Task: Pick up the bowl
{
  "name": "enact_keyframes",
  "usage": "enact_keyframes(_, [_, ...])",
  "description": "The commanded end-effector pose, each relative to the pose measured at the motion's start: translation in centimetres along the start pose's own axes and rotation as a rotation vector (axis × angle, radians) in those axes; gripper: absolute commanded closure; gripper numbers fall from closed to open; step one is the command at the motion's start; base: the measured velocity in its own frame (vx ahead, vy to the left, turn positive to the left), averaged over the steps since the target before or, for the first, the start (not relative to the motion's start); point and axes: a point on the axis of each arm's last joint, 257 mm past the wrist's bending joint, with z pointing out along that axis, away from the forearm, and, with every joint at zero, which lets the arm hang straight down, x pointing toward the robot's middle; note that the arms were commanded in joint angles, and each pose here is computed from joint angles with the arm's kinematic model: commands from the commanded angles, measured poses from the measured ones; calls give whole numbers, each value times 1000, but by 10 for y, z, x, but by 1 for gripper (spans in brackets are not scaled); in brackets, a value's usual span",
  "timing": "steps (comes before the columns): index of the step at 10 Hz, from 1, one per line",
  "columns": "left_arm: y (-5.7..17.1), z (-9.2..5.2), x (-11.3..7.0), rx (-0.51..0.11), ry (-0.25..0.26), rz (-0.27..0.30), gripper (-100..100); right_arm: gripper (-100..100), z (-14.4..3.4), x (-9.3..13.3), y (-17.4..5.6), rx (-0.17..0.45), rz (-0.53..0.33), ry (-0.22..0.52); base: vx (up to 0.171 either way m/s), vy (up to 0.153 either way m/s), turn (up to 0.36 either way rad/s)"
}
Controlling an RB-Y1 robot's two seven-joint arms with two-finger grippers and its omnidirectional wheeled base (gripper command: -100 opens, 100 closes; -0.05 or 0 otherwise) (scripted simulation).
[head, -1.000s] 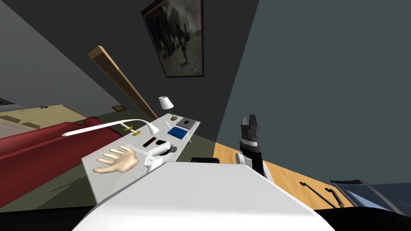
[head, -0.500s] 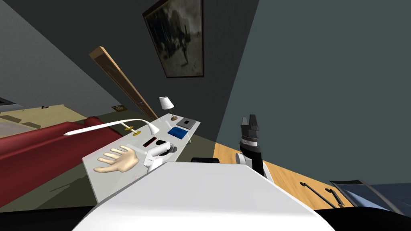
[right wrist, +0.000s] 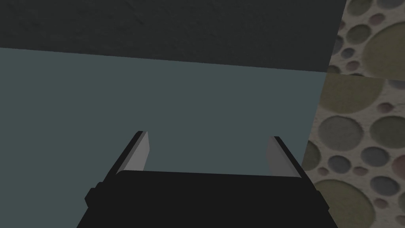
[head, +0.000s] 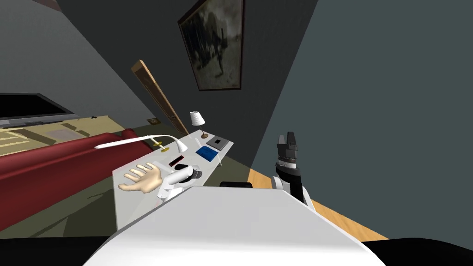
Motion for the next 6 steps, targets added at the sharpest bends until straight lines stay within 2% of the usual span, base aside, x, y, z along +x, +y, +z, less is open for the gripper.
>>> enact_keyframes(1, [0,-5,-5,-9,4,30,100,0,0,0,0,0,0,0,113,-43,180])
enact_keyframes(4, [3,-16,-15,-26,11,84,100,0,0,0,0,0,0,0,101,-46,170])
enact_keyframes(5, [2,-14,-12,-22,9,70,100,0,0,0,0,0,0,0,42,-23,38])
enact_keyframes(6, [3,-14,-13,-23,8,73,0,0,0,0,0,0,0,0,7,-5,-6])
